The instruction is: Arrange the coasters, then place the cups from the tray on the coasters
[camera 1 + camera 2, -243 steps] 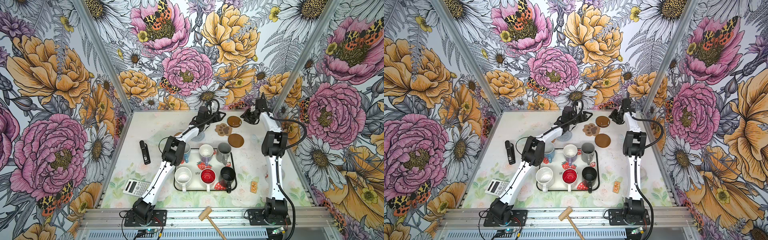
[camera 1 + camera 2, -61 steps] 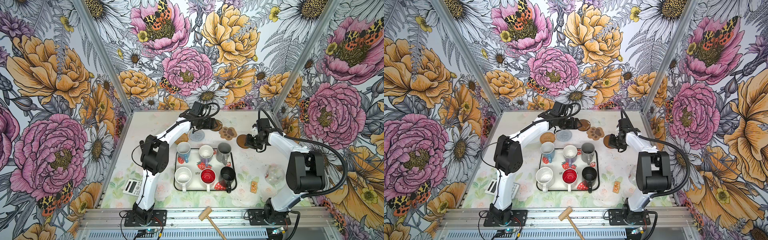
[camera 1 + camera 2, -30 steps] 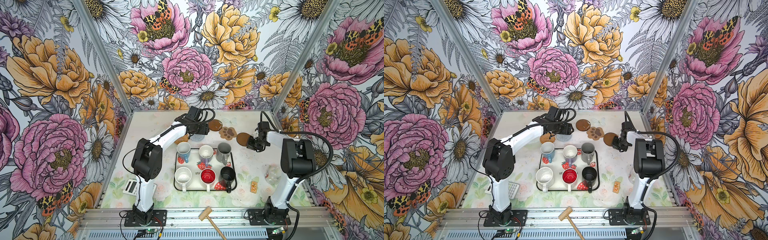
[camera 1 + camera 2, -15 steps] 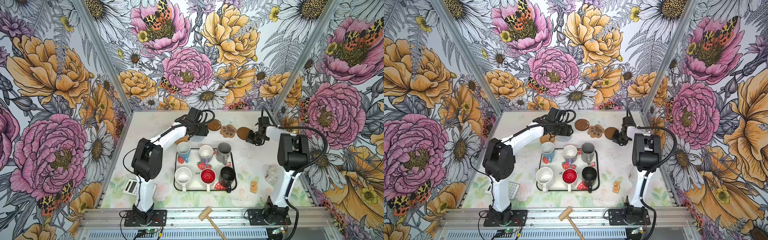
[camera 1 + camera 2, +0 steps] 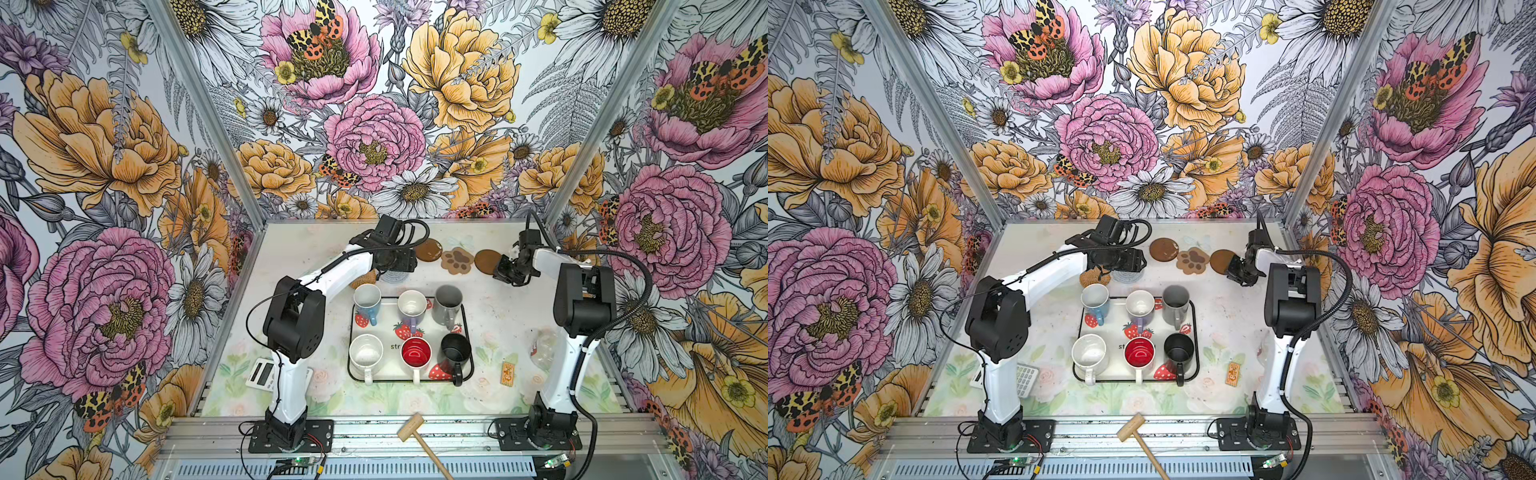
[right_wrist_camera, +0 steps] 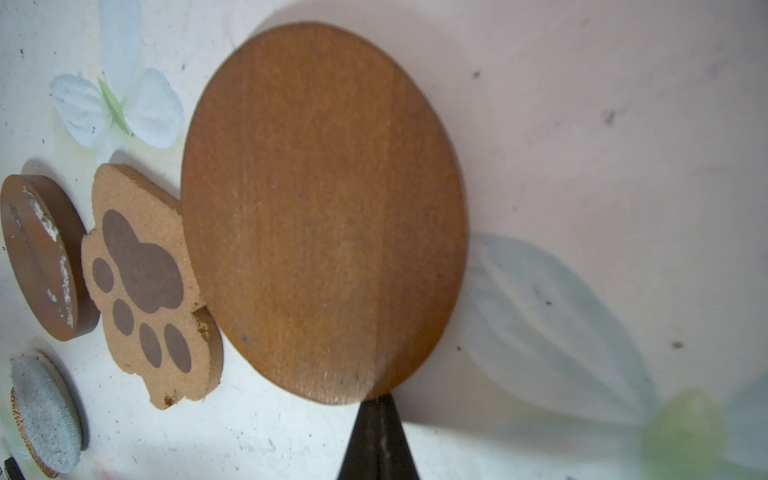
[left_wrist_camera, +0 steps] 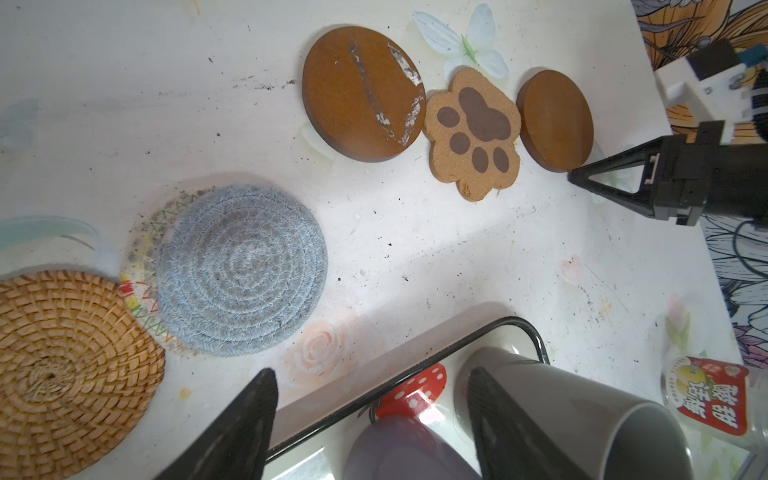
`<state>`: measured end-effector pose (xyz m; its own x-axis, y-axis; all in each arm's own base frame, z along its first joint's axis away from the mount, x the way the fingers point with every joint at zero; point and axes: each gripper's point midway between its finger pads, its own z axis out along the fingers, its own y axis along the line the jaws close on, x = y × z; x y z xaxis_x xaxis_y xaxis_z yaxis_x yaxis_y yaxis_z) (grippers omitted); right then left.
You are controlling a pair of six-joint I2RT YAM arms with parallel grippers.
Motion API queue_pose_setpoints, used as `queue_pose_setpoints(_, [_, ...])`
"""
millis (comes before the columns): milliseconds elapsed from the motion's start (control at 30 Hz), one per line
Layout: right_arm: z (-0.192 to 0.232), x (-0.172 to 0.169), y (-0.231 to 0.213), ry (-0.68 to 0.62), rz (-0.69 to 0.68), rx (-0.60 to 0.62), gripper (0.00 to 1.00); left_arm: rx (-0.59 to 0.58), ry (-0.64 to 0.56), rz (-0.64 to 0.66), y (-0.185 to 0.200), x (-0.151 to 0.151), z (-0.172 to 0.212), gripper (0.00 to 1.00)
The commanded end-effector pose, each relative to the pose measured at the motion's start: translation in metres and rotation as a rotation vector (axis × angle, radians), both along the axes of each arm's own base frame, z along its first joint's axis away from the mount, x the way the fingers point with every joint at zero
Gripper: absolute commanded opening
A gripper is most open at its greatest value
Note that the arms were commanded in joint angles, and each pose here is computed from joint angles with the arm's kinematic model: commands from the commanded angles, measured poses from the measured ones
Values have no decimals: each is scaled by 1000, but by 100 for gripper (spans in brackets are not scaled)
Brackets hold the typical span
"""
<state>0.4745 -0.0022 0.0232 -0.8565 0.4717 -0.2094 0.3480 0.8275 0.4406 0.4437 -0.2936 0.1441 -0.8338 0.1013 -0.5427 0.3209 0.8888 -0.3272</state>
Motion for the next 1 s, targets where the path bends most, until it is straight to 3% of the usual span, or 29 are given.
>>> queue_pose_setpoints(0, [8,-1,-1,-6,-22,21,0,-9,-6,31,9,4,6,74])
queue_pose_setpoints(200, [78,5,11,-151,-31,-96,0,-8,-8,58,15,14,4,74])
queue_pose_setpoints(367, [128,42,57,-290,63,-44,0,2,-8,69,17,19,0,74])
queue_pose_setpoints(600, [120,110,108,-326,135,112,8,28,-18,85,22,26,-9,74])
queue_pose_setpoints(700, [108,138,131,-335,162,188,19,39,-30,97,26,27,-12,74])
queue_pose_setpoints(967, [89,188,152,-390,146,261,29,43,-64,118,37,22,-12,74])
